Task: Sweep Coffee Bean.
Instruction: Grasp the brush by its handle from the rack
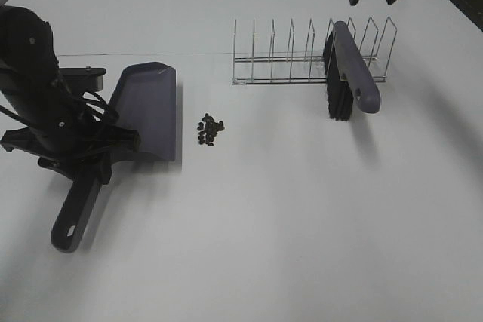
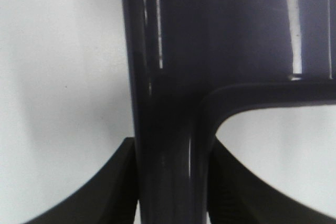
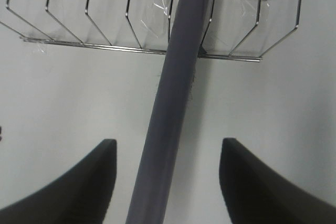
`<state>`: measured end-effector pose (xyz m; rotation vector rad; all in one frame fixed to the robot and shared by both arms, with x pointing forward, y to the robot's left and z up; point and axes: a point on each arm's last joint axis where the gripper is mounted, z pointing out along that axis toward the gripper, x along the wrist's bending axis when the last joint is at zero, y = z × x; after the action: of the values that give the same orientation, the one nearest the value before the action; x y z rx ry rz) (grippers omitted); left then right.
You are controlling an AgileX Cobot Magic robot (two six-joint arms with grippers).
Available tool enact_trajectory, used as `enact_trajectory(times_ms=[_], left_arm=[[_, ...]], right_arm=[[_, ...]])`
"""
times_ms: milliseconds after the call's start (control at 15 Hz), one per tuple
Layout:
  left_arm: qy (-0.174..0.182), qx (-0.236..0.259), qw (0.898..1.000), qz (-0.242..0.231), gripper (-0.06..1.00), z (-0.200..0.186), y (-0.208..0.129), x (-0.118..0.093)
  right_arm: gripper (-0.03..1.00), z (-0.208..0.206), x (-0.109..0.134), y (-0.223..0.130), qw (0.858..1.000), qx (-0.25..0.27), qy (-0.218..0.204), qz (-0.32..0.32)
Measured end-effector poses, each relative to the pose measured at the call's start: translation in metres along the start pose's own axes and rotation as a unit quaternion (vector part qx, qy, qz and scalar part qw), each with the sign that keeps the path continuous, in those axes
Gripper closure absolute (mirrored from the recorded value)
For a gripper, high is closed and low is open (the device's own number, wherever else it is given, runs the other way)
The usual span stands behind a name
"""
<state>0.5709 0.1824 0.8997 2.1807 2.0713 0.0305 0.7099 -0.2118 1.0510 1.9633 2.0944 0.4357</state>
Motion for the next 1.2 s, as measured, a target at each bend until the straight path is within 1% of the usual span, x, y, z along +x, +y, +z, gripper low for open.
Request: enact_trajectory(times_ms=[67, 200, 600, 667, 867, 1067, 1200], left_arm=[[0.000, 0.000, 1.000, 0.000, 0.59, 0.000, 0.000, 0.000], [0.000, 0.000, 1.000, 0.000, 0.59, 0.000, 0.000, 0.000], [0.000, 0.000, 1.000, 0.000, 0.59, 0.000, 0.000, 0.000], [0.000, -0.001, 1.000, 0.000, 0.59, 0.000, 0.000, 0.000], [0.000, -0.001, 1.000, 0.000, 0.59, 0.000, 0.000, 0.000], [0.000, -0.001, 1.000, 0.002, 0.59, 0.000, 0.000, 0.000], [0.000, -0.002, 1.000, 0.004, 0.59, 0.000, 0.000, 0.000]], right_arm=[[0.40, 0.011, 0.000, -0.001, 1.000, 0.011, -0.001, 0.000], [0.37, 0.032, 0.001, -0.004, 0.999, 0.032, 0.004, 0.004], [0.36, 0.078, 0.005, -0.011, 0.997, 0.079, 0.015, 0.018], [0.36, 0.093, 0.005, -0.011, 0.996, 0.085, 0.017, 0.020], [0.38, 0.108, 0.006, -0.008, 0.996, 0.086, 0.017, 0.019], [0.38, 0.127, 0.004, -0.010, 0.995, 0.095, 0.005, 0.015], [0.42, 0.139, 0.002, -0.014, 0.994, 0.105, -0.006, 0.010]])
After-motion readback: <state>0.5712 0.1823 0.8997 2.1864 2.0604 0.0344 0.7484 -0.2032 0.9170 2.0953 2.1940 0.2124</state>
